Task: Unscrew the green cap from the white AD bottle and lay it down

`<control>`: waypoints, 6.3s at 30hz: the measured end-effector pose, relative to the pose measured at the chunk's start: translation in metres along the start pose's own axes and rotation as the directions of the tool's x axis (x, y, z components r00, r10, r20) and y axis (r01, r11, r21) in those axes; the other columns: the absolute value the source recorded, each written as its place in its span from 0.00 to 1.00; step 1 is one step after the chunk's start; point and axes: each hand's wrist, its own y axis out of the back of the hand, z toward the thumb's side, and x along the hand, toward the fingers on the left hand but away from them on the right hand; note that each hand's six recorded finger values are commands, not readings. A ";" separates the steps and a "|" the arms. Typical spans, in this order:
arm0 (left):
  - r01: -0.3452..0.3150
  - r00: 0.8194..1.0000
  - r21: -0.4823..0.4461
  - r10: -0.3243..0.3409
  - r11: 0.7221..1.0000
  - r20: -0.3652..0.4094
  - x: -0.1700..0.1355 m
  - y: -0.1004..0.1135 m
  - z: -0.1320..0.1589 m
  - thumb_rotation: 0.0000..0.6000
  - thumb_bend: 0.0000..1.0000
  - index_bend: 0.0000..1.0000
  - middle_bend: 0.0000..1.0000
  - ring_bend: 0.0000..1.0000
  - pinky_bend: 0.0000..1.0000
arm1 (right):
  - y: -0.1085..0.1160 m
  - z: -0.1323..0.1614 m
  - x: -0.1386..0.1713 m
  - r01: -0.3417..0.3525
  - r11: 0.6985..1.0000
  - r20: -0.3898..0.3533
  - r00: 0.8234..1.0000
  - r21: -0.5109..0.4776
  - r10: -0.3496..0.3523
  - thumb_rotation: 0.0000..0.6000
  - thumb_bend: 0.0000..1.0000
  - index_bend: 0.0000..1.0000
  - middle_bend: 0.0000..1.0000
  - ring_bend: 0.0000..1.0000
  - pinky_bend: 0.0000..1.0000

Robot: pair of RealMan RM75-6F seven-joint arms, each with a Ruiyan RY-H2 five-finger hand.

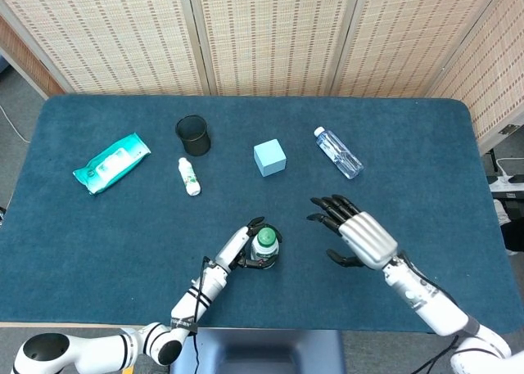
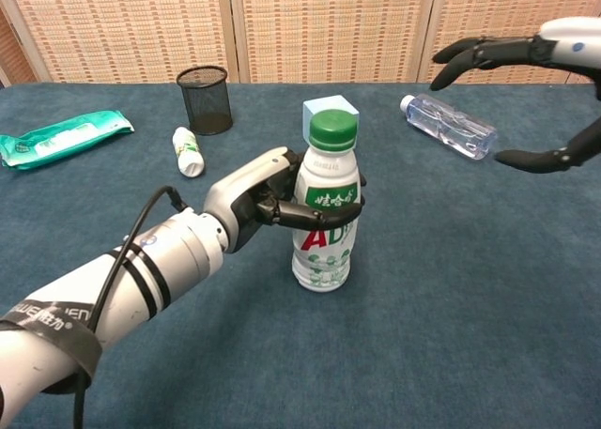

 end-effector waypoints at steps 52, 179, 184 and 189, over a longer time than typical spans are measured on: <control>0.031 0.997 -0.050 -0.035 0.998 -0.072 0.010 0.001 -0.013 1.00 0.97 0.64 0.82 0.42 0.09 | 0.005 0.072 -0.044 -0.056 0.998 -0.156 0.986 0.040 0.062 1.00 0.35 0.19 0.00 0.00 0.00; 0.025 1.000 -0.092 -0.025 0.995 0.004 -0.009 0.016 -0.010 1.00 0.45 0.00 0.00 0.00 0.00 | -0.064 -0.036 -0.009 -0.216 0.966 0.158 0.968 0.143 0.193 1.00 0.34 0.09 0.04 0.00 0.00; 0.008 1.000 -0.102 -0.005 0.995 0.025 -0.009 0.019 -0.005 1.00 0.44 0.00 0.00 0.00 0.00 | -0.057 -0.035 -0.008 -0.192 0.973 0.159 0.972 0.127 0.171 1.00 0.34 0.05 0.04 0.00 0.00; 0.003 1.000 -0.124 0.000 0.992 0.024 -0.010 0.020 -0.005 1.00 0.41 0.00 0.00 0.00 0.00 | -0.051 -0.035 -0.006 -0.175 0.978 0.160 0.975 0.117 0.155 1.00 0.34 0.03 0.04 0.00 0.00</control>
